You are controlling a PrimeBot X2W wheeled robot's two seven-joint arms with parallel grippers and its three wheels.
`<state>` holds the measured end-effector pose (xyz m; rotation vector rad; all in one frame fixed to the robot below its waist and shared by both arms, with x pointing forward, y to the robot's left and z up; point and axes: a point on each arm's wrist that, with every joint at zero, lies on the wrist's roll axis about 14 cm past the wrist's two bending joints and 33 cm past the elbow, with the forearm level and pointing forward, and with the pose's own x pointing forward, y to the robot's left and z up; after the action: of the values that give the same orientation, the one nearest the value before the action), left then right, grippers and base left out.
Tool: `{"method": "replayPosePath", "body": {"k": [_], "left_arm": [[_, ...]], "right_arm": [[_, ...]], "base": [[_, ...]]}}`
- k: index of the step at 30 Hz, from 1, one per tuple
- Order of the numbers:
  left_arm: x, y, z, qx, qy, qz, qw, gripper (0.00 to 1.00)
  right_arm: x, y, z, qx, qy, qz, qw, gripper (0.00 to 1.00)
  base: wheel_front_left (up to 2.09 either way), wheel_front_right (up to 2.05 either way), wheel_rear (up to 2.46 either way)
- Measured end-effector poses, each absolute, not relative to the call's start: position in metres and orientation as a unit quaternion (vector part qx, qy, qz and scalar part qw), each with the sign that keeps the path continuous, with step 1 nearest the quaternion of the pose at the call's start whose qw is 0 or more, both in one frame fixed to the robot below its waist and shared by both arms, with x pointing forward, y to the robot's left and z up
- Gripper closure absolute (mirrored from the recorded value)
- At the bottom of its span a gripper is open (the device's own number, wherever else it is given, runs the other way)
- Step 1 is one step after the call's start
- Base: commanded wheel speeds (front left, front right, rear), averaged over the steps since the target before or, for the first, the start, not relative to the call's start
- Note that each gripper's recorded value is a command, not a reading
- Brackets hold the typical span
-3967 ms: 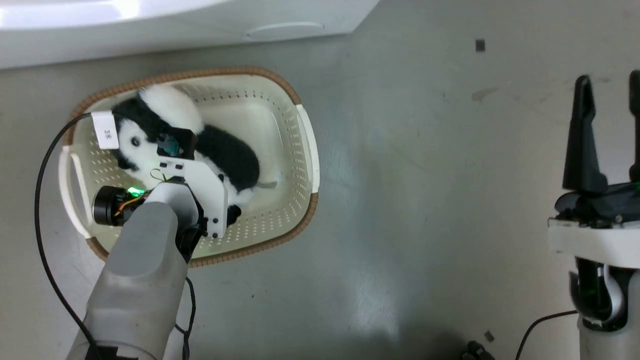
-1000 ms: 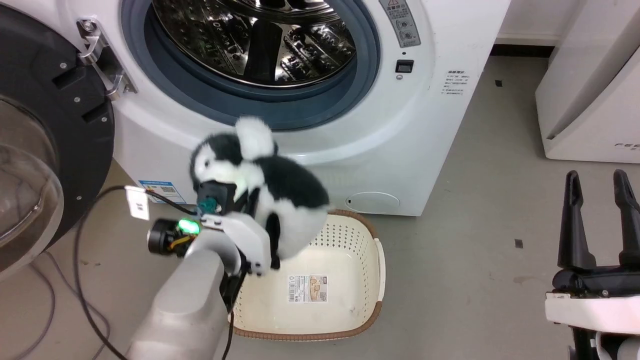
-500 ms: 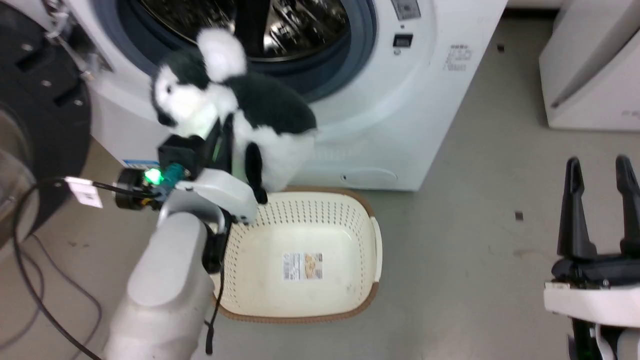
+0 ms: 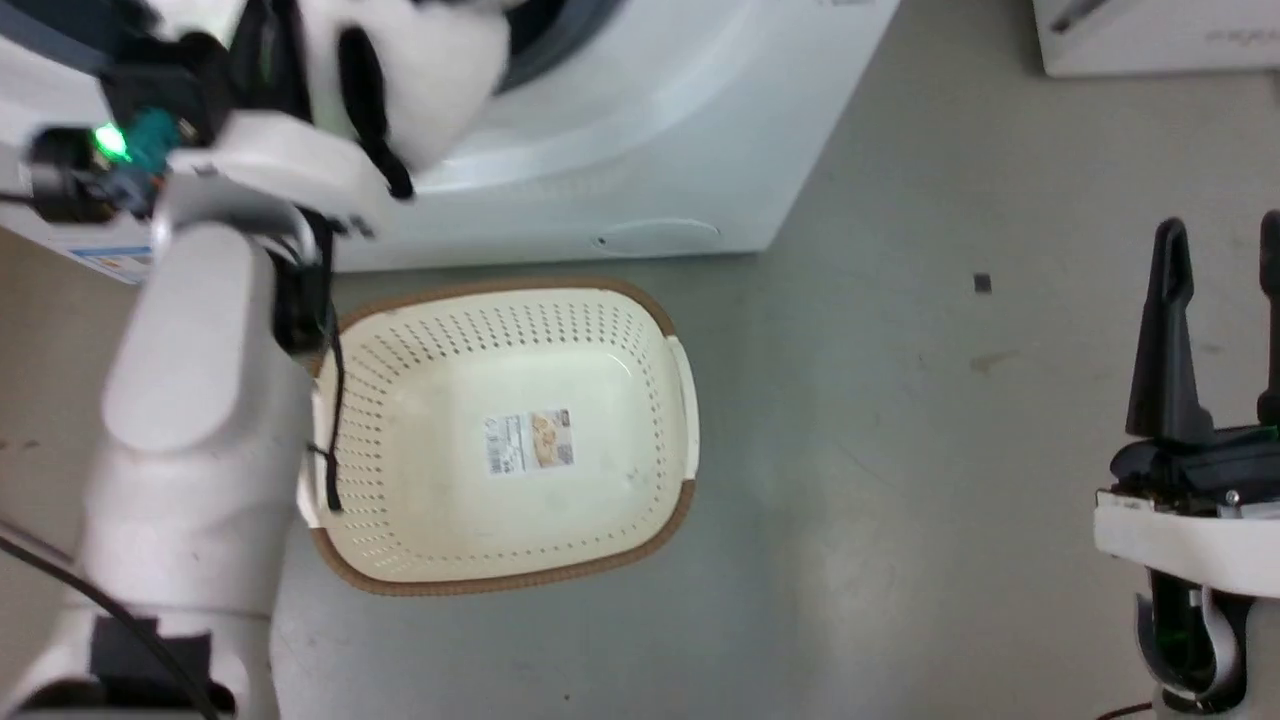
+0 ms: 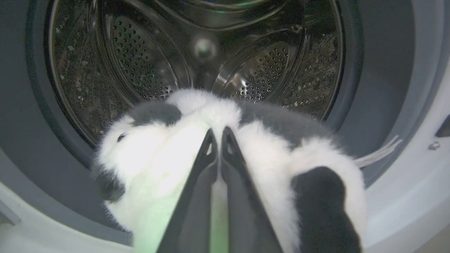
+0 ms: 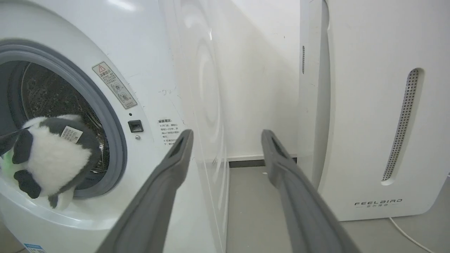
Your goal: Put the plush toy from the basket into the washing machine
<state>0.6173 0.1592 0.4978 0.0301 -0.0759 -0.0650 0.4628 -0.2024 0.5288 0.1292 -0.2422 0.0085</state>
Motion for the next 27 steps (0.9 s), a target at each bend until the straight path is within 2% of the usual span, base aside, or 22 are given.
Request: {"method": "replayPosePath", "body": {"k": [8,16,25,26,27], "left_arm": [[0.679,0.162,0.484,0.023,-0.052,-0.026,0.998,1.0],[0.735,0.164,0.477,0.015,-0.076,-0.014,0.997,1.0],[0.769,0.167,0.48,0.018,-0.105,0.012,0.994,1.0],[0.771,0.169,0.479,0.017,-0.105,0.016,0.994,0.96],[0.772,0.17,0.477,0.021,-0.103,0.019,0.994,0.55]], "right_arm": [[0.482,-0.215,0.506,0.064,-0.105,-0.01,0.992,0.0],[0.487,-0.232,0.477,0.056,-0.073,-0.032,0.995,0.0],[0.483,-0.245,0.463,0.042,-0.05,-0.047,0.997,0.0],[0.482,-0.246,0.462,0.041,-0.049,-0.048,0.997,0.0],[0.482,-0.246,0.461,0.04,-0.047,-0.049,0.997,0.0]], "base": [[0.0,0.0,0.0],[0.0,0.0,0.0],[0.0,0.0,0.0],[0.0,0.0,0.0],[0.0,0.0,0.0]]}}
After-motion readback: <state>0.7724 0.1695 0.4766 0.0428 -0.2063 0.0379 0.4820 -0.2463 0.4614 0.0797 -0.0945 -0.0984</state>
